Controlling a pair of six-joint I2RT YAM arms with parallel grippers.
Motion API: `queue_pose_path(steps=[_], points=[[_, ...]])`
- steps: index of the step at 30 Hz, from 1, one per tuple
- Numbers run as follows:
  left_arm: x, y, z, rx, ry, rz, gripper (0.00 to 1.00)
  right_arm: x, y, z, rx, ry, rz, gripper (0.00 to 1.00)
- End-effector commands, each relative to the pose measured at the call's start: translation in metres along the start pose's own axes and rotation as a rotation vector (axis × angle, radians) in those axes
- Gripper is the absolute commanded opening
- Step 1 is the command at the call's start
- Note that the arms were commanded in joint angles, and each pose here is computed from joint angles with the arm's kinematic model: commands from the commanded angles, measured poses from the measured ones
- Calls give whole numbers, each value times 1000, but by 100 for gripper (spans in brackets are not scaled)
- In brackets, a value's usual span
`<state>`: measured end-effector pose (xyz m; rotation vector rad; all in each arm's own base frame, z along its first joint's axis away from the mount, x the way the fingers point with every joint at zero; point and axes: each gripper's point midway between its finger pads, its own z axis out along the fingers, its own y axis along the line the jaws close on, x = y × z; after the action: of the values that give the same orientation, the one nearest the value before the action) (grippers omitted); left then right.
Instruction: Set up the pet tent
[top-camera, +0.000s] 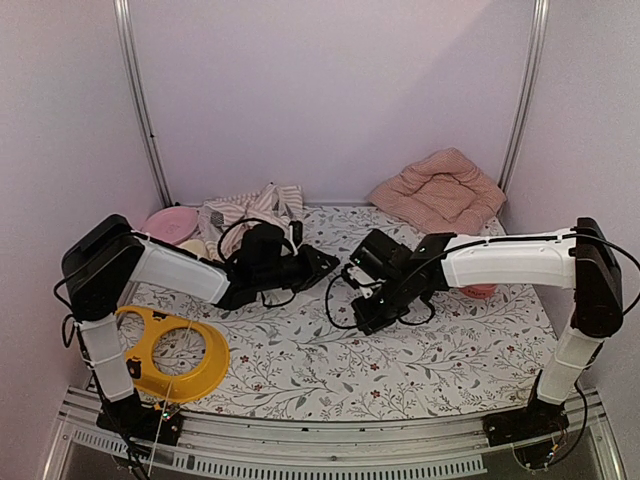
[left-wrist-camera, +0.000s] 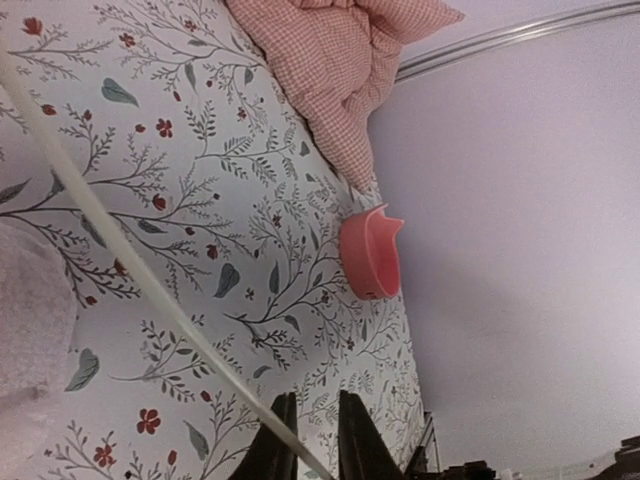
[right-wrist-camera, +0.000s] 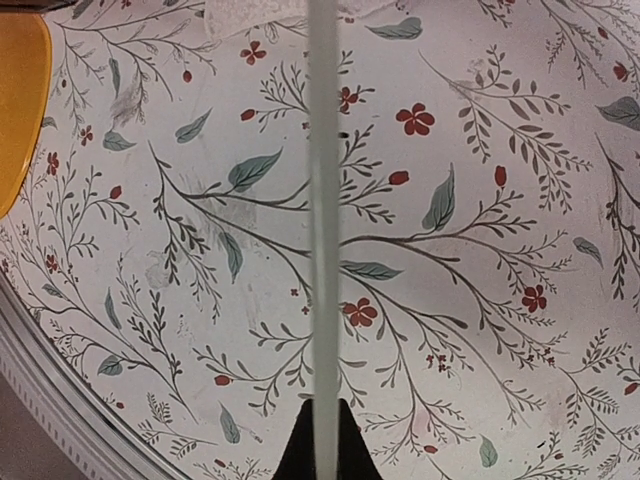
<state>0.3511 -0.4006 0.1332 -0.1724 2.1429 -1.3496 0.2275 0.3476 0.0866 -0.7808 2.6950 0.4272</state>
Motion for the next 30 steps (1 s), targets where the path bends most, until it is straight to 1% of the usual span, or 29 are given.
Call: queue_pose_path(steps=[1, 2, 3, 4, 5, 7, 8, 9, 10, 12, 13, 17, 19, 23, 28, 30], points=[[1, -15, 5, 54, -2, 1, 0, -27, 12, -8, -25, -102, -13, 0], [0, -16, 5, 54, -2, 5, 0, -26, 13, -9, -30, -101, -15, 0], [-1, -18, 3, 54, -4, 16, 0, -24, 13, -10, -37, -100, -17, 5], [-3, -18, 1, 44, -7, 31, 0, -22, 14, -12, -47, -102, -20, 15], [-5, -16, -1, 28, -12, 41, 0, -22, 17, -19, -75, -116, -24, 36], [-11, -16, -6, 14, -19, 65, 0, -11, 20, -26, -114, -115, -37, 57], [-13, -15, -8, 9, -19, 73, 0, -5, 20, -29, -128, -112, -42, 72], [-14, -15, -9, 3, -18, 84, 0, 0, 20, -34, -141, -113, -42, 84], [-17, -14, -12, -2, -20, 97, 0, 6, 21, -39, -159, -108, -45, 91], [-21, -12, -16, -4, -28, 98, 0, 18, 21, -47, -188, -100, -53, 98], [-25, -13, -18, 3, -34, 98, 0, 24, 21, -50, -202, -93, -52, 100], [-33, -22, -23, 26, -50, 110, 0, 52, 23, -52, -272, -48, -22, 100], [-36, -27, -24, 38, -55, 113, 0, 63, 29, -50, -334, -36, 2, 97], [-42, -36, -24, 58, -67, 117, 0, 80, 36, -43, -421, -29, 64, 87], [-47, -45, -24, 76, -74, 129, 0, 94, 47, -32, -477, -3, 64, 74], [-49, -47, -24, 74, -75, 133, 0, 98, 50, -30, -499, 2, 66, 70]])
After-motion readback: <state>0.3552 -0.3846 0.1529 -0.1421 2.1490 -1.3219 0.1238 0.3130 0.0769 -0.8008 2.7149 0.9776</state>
